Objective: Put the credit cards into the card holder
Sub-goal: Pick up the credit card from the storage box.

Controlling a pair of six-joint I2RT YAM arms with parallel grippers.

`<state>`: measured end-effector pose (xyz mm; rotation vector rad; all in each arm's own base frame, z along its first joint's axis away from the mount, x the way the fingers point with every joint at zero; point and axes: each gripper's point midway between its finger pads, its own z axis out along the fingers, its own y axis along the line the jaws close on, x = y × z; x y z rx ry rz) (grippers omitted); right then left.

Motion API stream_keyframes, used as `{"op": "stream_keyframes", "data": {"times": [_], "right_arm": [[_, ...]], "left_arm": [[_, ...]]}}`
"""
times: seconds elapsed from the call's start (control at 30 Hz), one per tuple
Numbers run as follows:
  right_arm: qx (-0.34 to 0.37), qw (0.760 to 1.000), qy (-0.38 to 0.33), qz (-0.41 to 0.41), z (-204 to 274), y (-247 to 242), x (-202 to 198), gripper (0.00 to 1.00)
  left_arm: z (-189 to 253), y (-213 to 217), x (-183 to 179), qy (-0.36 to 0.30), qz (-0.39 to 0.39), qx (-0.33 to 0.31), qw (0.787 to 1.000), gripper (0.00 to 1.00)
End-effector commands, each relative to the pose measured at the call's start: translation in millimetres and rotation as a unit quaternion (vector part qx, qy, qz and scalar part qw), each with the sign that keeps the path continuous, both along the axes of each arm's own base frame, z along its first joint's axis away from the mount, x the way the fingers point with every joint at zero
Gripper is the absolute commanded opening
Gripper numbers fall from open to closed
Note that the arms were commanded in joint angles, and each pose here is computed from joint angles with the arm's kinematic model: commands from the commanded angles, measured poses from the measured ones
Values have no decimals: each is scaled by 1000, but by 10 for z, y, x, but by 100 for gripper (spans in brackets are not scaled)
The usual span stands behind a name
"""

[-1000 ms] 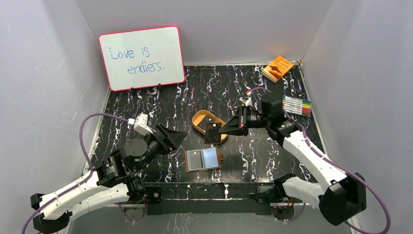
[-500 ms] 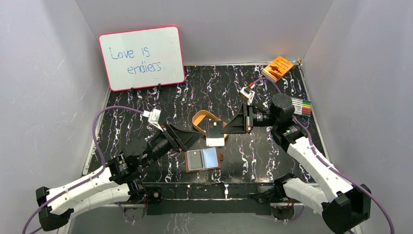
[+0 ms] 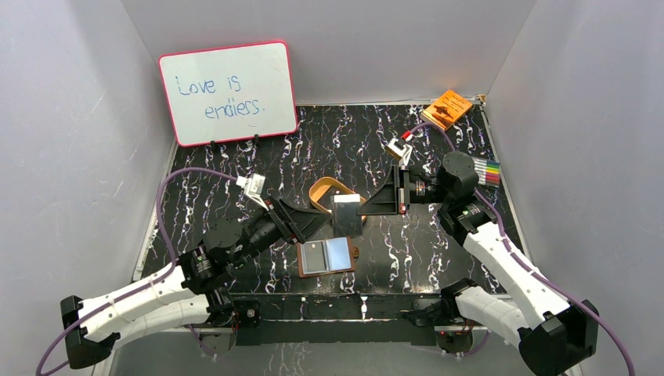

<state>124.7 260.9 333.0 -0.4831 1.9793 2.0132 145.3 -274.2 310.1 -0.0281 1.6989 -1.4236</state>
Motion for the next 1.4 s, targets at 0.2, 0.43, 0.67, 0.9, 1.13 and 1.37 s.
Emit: {"op": "stream_keyframes", "data": {"times": [0.2, 0.43, 0.67, 0.9, 1.13, 1.37], "right_arm": [[21, 999, -34, 13, 108, -34, -81, 0], [26, 999, -35, 19, 126, -38, -107, 0], [29, 999, -32, 22, 108, -40, -121, 0], [29, 999, -34, 23, 79, -44, -125, 0], [29, 999, -30, 16, 29, -34, -98, 0], [25, 1000, -13, -6, -81, 13, 27, 0]], "left_arm": [[103, -79, -2, -16, -13, -11, 1000, 71], [73, -137, -5, -17, -21, -9, 1000, 67], [172, -250, -118, -38, -63, -35, 997, 63], [196, -292, -162, -47, -80, -41, 995, 31], [264, -201, -143, -53, -63, -53, 995, 1], [270, -90, -18, -51, -19, -52, 997, 0]]}}
